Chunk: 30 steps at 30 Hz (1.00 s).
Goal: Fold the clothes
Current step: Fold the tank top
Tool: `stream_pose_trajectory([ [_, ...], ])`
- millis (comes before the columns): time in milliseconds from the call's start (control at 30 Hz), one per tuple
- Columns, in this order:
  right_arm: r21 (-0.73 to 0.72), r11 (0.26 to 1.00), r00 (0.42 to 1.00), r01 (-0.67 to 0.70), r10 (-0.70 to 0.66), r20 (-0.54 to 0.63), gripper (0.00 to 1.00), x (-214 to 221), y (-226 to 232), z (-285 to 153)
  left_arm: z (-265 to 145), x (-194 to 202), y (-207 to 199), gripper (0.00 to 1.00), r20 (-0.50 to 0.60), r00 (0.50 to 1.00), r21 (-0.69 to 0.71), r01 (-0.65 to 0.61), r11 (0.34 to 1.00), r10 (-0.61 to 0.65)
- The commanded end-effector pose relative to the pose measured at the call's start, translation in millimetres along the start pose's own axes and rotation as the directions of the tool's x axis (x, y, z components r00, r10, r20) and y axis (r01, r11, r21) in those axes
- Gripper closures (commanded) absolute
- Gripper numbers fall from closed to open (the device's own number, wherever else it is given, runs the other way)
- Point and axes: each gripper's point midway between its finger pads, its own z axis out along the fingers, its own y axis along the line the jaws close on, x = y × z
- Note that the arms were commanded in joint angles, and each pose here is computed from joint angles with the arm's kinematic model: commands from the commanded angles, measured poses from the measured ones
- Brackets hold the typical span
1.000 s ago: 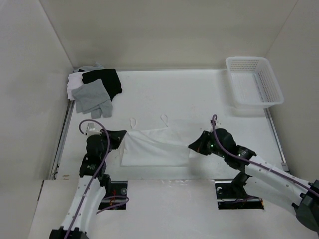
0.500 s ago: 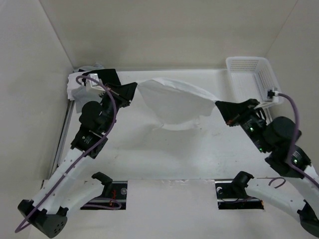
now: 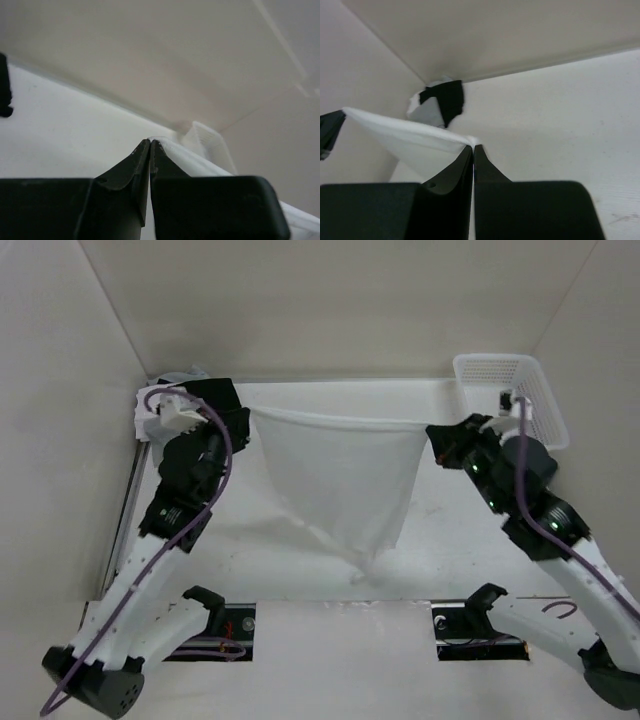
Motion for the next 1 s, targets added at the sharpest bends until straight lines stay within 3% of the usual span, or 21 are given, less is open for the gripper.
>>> stream_pose_trajectory([
  [0, -0.04, 0.999, 0.998, -0.024, 0.021, -0.066, 0.98, 22.0, -13.8, 58.2, 38.4, 37.6, 39.6, 0.99, -0.055, 0.998, -0.101, -0.002, 0.995, -0.004],
  [200, -0.086, 0.991, 0.993, -0.101, 0.095, -0.068, 0.98, -1.4, -16.3, 133.9, 118.8, 25.6, 50.3, 0.99, -0.071, 0.991, -0.104, 0.101, 0.989, -0.109],
  [300, -0.095, 0.991, 0.996, -0.09, 0.086, -0.039, 0.98, -41.9, -11.6, 159.6, 149.0, 0.0, 37.5, 0.99, -0.045, 0.99, -0.071, 0.133, 0.989, -0.136],
  [433, -0.125, 0.989, 0.997, -0.076, 0.077, 0.0, 0.98, -89.8, 2.5, 162.4, 158.6, -39.9, 8.8, 0.99, 0.0, 0.99, -0.003, 0.142, 0.99, -0.142],
  [533, -0.149, 0.986, 0.997, -0.07, 0.072, 0.012, 0.97, -102.3, 11.4, 154.1, 152.2, -58.8, -3.2, 0.99, 0.03, 0.99, 0.029, 0.136, 0.99, -0.137],
  [633, -0.128, 0.989, 0.997, -0.078, 0.077, -0.018, 0.97, -83.6, 1.2, 149.1, 142.6, -46.4, 4.9, 0.99, 0.019, 0.991, 0.012, 0.129, 0.992, -0.129],
  [733, -0.08, 0.991, 0.993, -0.105, 0.099, -0.067, 0.97, -41.9, -25.1, 146.2, 133.7, -8.2, 26.2, 0.99, -0.023, 0.991, -0.023, 0.134, 0.991, -0.135],
  [967, 0.023, 0.979, 0.958, -0.202, 0.202, -0.202, 0.97, 91.4, -90.6, 114.3, 71.3, 95.0, 112.1, 0.98, -0.118, 0.98, -0.153, 0.144, 0.978, -0.163],
])
